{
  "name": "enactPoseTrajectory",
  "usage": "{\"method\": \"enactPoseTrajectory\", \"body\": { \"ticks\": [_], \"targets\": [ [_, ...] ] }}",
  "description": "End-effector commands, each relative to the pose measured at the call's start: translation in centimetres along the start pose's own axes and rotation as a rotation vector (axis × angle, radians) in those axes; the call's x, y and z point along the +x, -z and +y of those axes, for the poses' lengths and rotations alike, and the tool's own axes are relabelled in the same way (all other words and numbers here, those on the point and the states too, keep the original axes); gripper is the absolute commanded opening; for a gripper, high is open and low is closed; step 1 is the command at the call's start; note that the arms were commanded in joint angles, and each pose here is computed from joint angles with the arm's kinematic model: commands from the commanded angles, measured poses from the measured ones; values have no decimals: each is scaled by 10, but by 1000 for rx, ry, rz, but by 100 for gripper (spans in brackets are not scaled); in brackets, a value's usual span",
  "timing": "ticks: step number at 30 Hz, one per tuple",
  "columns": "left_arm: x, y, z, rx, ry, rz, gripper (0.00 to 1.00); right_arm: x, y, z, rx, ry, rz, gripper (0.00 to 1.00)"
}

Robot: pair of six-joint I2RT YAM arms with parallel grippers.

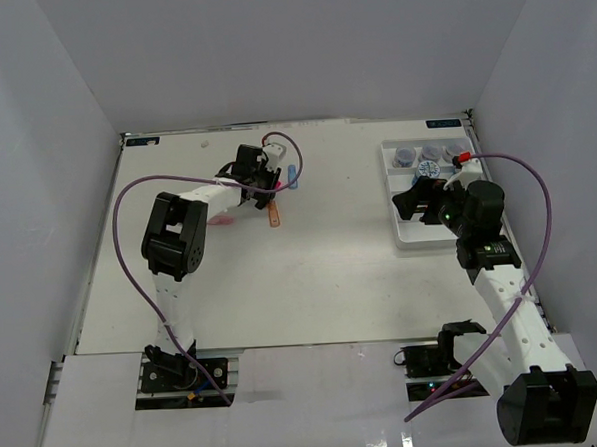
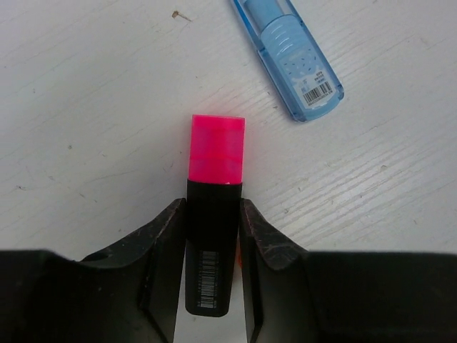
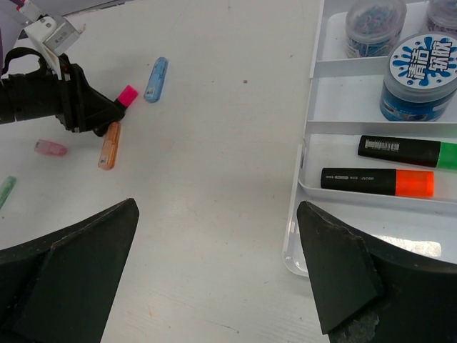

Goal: Sort the stationery into containers
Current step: Pick up the pen from the center of the board.

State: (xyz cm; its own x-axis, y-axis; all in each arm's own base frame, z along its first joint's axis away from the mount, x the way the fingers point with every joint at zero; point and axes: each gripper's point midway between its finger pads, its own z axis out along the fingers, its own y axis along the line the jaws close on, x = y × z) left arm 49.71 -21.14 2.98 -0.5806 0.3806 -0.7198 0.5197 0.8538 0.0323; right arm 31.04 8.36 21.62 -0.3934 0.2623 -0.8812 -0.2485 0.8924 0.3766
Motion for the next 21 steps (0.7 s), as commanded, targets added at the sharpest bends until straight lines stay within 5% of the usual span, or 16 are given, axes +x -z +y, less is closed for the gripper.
{"method": "enactPoseTrajectory", "body": {
  "ticks": [1, 13, 21],
  "targets": [
    [7, 1, 9, -37, -17, 15, 40, -5, 0, 3, -18, 39, -29, 98],
    [-37, 51, 46, -176, -47, -121, 27, 1, -2, 16, -72, 72, -7, 98],
    [-97, 138, 4, -42, -48, -328, 22, -6, -8, 64, -222, 108, 41, 98]
  ]
}}
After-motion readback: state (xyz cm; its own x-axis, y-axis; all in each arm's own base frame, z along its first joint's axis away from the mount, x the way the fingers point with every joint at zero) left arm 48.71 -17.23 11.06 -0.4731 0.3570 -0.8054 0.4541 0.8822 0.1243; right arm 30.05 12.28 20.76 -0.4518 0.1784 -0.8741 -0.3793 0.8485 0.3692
